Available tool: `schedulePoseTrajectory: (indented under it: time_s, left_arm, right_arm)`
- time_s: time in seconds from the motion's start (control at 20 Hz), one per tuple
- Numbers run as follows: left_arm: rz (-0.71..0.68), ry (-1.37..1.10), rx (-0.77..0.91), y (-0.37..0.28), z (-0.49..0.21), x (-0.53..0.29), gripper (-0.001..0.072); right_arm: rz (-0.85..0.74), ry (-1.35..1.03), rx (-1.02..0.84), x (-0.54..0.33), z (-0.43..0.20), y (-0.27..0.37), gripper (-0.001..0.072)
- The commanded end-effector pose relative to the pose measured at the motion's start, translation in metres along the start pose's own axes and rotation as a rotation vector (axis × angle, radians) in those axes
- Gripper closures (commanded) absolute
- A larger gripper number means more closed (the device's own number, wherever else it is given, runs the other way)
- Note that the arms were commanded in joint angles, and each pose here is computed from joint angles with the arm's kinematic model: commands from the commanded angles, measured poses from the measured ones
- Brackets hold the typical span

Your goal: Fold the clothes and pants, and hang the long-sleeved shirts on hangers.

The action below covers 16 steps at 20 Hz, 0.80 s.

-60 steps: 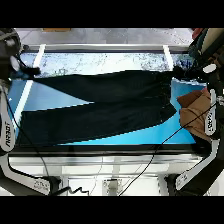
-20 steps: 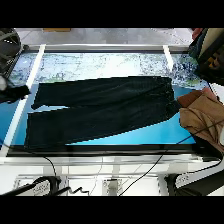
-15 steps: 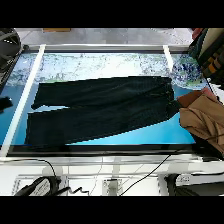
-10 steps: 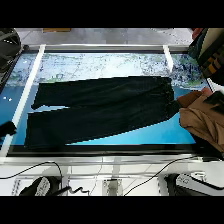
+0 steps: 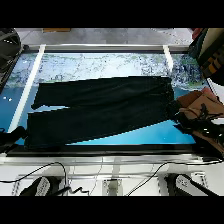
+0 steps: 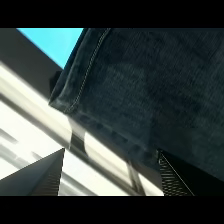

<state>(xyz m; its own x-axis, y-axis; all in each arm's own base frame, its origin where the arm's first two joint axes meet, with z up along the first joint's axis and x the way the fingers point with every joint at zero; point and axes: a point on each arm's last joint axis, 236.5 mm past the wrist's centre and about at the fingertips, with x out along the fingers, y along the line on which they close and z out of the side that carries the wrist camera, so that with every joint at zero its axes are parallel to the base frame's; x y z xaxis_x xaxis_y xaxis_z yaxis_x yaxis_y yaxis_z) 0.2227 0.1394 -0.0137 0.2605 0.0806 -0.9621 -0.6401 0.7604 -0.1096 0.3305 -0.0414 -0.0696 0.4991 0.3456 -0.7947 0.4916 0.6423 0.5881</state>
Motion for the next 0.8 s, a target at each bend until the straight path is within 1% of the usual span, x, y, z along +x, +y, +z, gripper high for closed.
schedulePoseTrajectory:
  time_s: [0.0, 0.05, 0.15, 0.25, 0.35, 0.4, 0.45, 0.6, 0.65, 0.7, 0.75]
  left_arm:
    - [-0.017, -0.023, -0.011, -0.003, 0.005, 0.002, 0.0062]
    - [-0.017, -0.019, -0.019, -0.003, 0.004, 0.002, 0.0062]
    - [-0.016, -0.011, -0.068, -0.003, 0.002, 0.002, 0.0062]
    - [-0.014, 0.007, -0.116, -0.003, -0.002, 0.002, 0.0062]
    - [-0.012, 0.01, -0.123, -0.002, -0.003, 0.002, 0.0062]
    - [-0.003, 0.011, -0.127, 0.0, -0.003, 0.003, 0.0062]
    - [0.012, 0.015, -0.14, 0.003, -0.005, 0.004, 0.0062]
    - [0.035, 0.068, -0.195, 0.009, -0.025, 0.017, 0.0061]
    - [0.04, 0.093, -0.215, 0.01, -0.034, 0.022, 0.0061]
    - [0.045, 0.116, -0.23, 0.012, -0.042, 0.027, 0.0062]
    - [0.051, 0.136, -0.247, 0.013, -0.05, 0.032, 0.0062]
  right_arm:
    - [-0.044, -0.222, 0.075, 0.02, 0.036, -0.012, 0.0162]
    - [-0.047, -0.265, 0.103, 0.022, 0.048, -0.014, 0.0162]
    - [-0.059, -0.278, 0.126, 0.032, 0.057, -0.018, 0.0163]
    - [-0.065, -0.272, 0.093, 0.04, 0.069, -0.019, 0.0163]
    - [-0.063, -0.283, 0.048, 0.043, 0.084, -0.014, 0.017]
    - [-0.062, -0.292, 0.027, 0.043, 0.092, -0.011, 0.0239]
    - [-0.06, -0.297, 0.022, 0.043, 0.097, -0.009, 0.0276]
    - [-0.062, -0.281, 0.027, 0.051, 0.1, -0.011, 0.028]
    - [-0.065, -0.267, 0.03, 0.056, 0.097, -0.013, 0.0335]
    - [-0.069, -0.257, 0.03, 0.059, 0.095, -0.014, 0.0441]
    - [-0.07, -0.251, 0.025, 0.062, 0.093, -0.014, 0.0525]
